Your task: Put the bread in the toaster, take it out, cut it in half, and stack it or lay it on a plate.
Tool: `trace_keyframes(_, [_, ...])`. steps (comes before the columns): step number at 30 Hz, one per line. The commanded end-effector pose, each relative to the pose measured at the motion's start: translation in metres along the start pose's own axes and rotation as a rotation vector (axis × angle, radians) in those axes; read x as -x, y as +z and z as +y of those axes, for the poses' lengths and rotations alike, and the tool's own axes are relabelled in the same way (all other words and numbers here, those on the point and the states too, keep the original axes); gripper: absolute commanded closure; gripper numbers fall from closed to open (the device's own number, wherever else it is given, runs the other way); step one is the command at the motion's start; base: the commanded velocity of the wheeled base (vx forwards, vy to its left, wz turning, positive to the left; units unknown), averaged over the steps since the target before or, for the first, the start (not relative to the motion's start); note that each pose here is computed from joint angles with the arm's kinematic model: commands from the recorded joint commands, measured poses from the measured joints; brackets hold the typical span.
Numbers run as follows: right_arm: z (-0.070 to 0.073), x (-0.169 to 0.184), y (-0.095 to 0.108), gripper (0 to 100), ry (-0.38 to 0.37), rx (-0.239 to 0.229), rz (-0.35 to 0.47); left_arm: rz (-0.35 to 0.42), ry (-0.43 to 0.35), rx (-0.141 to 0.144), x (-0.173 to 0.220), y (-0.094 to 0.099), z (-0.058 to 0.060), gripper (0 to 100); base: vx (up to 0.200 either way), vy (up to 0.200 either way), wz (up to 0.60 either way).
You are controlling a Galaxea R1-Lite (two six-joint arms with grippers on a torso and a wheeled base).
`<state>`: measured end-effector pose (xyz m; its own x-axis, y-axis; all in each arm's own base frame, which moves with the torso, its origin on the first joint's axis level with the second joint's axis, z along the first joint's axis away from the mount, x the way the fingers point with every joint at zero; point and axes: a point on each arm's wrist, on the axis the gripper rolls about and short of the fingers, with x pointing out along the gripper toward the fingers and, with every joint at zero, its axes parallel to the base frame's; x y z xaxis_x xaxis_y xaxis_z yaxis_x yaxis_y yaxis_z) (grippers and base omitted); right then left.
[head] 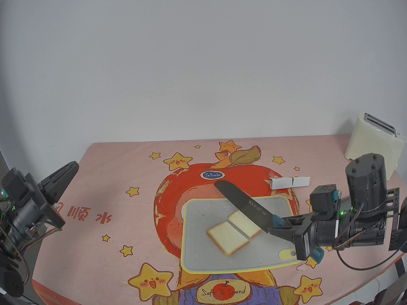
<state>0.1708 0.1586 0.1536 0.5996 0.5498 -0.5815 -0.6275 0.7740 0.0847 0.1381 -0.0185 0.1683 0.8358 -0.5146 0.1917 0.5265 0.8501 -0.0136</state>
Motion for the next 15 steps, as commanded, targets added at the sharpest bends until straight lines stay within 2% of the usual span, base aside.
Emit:
trace_keyframes(1, [-0.007, 0.013, 0.012, 100, -0.047, -0.022, -0.126, -0.104, -0.081, -0.027, 0.088, 0.017, -0.051, 100, 0.0, 0.0, 0.0])
trace_keyframes(2, [-0.007, 0.013, 0.012, 100, -0.047, -0.022, -0.126, -0.104, -0.081, -0.027, 0.088, 0.017, -0.051, 100, 0.0, 0.0, 0.0])
trace_keyframes(3, [-0.007, 0.016, 0.013, 100, -0.046, -0.021, -0.134, -0.025, -0.086, 0.005, 0.112, -0.001, -0.061, 100, 0.0, 0.0, 0.0])
trace_keyframes(5, [-0.007, 0.018, 0.014, 100, -0.045, -0.021, -0.141, 0.013, -0.095, 0.027, 0.14, -0.024, -0.073, 100, 0.0, 0.0, 0.0])
trace_keyframes(6, [-0.007, 0.019, 0.015, 100, -0.045, -0.021, -0.149, 0.078, -0.086, 0.037, 0.152, -0.043, -0.076, 100, 0.0, 0.0, 0.0])
trace_keyframes(7, [-0.007, 0.02, 0.015, 100, -0.045, -0.019, -0.15, 0.152, -0.054, 0.039, 0.155, -0.054, -0.076, 100, 0.0, 0.0, 0.0])
trace_keyframes(8, [-0.007, 0.02, 0.015, 100, -0.043, -0.021, -0.152, 0.234, 0.028, 0.009, 0.154, -0.059, -0.074, 100, 0.0, 0.0, 0.0])
trace_keyframes(9, [-0.007, 0.02, 0.014, 100, -0.044, -0.019, -0.146, 0.221, 0.116, -0.004, 0.153, -0.058, -0.071, 100, 0.0, 0.0, 0.0])
trace_keyframes(10, [-0.007, 0.02, 0.014, 100, -0.045, -0.019, -0.147, 0.212, 0.14, -0.004, 0.153, -0.057, -0.07, 100, 0.0, 0.0, 0.0])
trace_keyframes(11, [-0.007, 0.02, 0.013, 100, -0.045, -0.019, -0.144, 0.193, 0.217, 0.001, 0.153, -0.056, -0.069, 100, 0.0, 0.0, 0.0])
trace_keyframes(12, [-0.007, 0.02, 0.013, 100, -0.045, -0.019, -0.144, 0.195, 0.241, 0.01, 0.153, -0.056, -0.068, 100, 0.0, 0.0, 0.0])
trace_keyframes(15, [-0.007, 0.021, 0.012, 100, -0.045, -0.019, -0.146, 0.206, 0.413, -0.005, 0.155, -0.058, -0.065, 100, 0.0, 0.0, 0.0])
